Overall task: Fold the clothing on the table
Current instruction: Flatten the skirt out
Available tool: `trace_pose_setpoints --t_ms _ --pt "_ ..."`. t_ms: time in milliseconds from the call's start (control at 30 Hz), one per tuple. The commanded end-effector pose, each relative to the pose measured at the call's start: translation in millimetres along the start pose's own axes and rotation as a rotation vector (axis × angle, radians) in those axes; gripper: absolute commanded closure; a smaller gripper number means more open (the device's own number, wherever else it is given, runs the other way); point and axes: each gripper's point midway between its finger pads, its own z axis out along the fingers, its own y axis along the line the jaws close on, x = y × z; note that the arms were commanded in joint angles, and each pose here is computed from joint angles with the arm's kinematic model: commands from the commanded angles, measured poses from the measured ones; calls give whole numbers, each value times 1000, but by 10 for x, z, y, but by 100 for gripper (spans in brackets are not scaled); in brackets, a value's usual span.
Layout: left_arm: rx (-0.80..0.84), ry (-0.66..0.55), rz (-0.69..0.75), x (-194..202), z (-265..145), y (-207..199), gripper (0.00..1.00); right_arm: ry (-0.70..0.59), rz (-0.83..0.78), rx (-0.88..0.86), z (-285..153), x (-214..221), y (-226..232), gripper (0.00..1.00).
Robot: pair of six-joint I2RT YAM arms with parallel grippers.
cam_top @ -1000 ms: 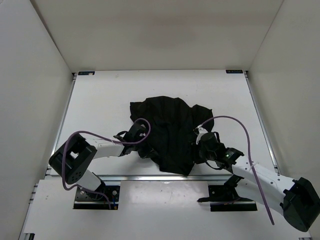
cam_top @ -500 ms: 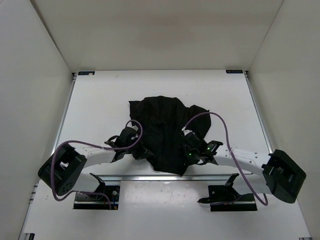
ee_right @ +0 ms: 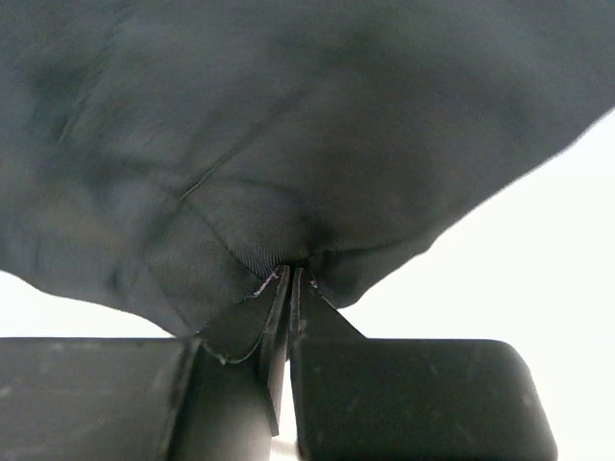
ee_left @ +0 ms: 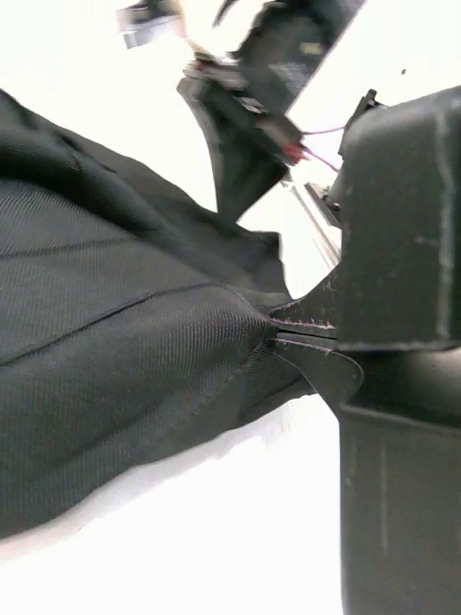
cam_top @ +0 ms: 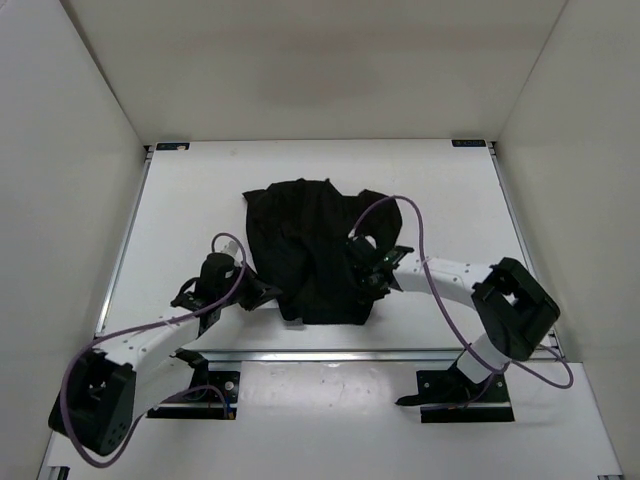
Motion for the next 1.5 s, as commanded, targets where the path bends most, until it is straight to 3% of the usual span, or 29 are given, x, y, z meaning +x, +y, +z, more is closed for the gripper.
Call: trace_pose_setpoints --t_ms 0,133,300,467,567,767,1200,1333,1467 --pt "-13 -10 44 -39 -130 69 100 41 -74 271 44 -154 -721 100" --pt "6 -11 40 62 -197 103 100 -81 -70 303 -72 -825 -899 100" --pt "59 1 5 245 -297 142 100 -195 -35 327 -402 -1285 -1071 100" --pt "79 27 -25 441 -355 356 100 -165 40 352 -528 -1081 -1355 100" --pt "94 49 -42 537 -344 429 100 -169 83 309 -551 -947 -1330 83" --pt "75 77 -27 625 -316 503 100 -252 59 195 -649 -990 -889 78" --pt "97 64 -43 615 -313 503 100 -67 45 188 37 -551 -654 68" --pt "92 69 -45 621 -319 502 100 -39 46 172 141 -460 -627 74" --pt "88 66 -39 612 -316 502 100 -61 45 188 86 -496 -629 100"
